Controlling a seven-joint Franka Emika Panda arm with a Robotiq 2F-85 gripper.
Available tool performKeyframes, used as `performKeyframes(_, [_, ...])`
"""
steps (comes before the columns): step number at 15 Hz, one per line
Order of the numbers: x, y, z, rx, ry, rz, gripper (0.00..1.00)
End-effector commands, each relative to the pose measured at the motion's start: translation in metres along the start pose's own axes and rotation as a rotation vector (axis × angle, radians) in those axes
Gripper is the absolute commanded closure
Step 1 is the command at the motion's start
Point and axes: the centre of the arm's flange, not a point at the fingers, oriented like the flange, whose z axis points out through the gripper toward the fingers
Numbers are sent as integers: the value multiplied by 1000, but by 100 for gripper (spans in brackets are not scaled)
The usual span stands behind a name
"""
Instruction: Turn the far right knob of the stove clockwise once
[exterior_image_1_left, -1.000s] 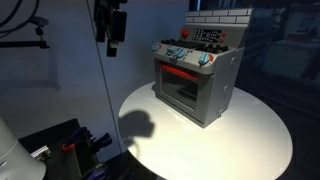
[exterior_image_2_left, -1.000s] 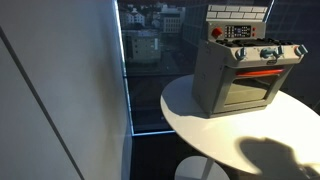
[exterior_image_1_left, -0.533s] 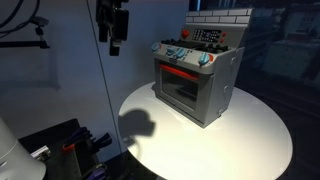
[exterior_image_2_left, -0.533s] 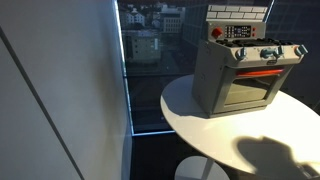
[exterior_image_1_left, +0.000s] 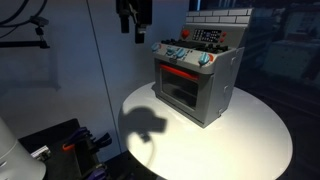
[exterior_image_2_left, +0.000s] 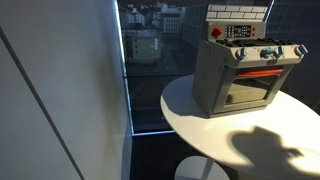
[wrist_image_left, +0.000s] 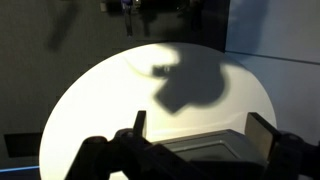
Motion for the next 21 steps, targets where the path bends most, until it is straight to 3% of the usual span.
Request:
performKeyframes(1, [30, 14, -27, -28, 74, 41, 0])
performKeyframes(6, [58, 35, -35, -84, 202, 76, 0])
performKeyframes(13, [96, 53, -17, -167, 330, 149, 0])
performKeyframes(14, [83, 50, -15, -133, 308, 112, 0])
performKeyframes(21, [92, 53, -10, -143, 322, 130, 0])
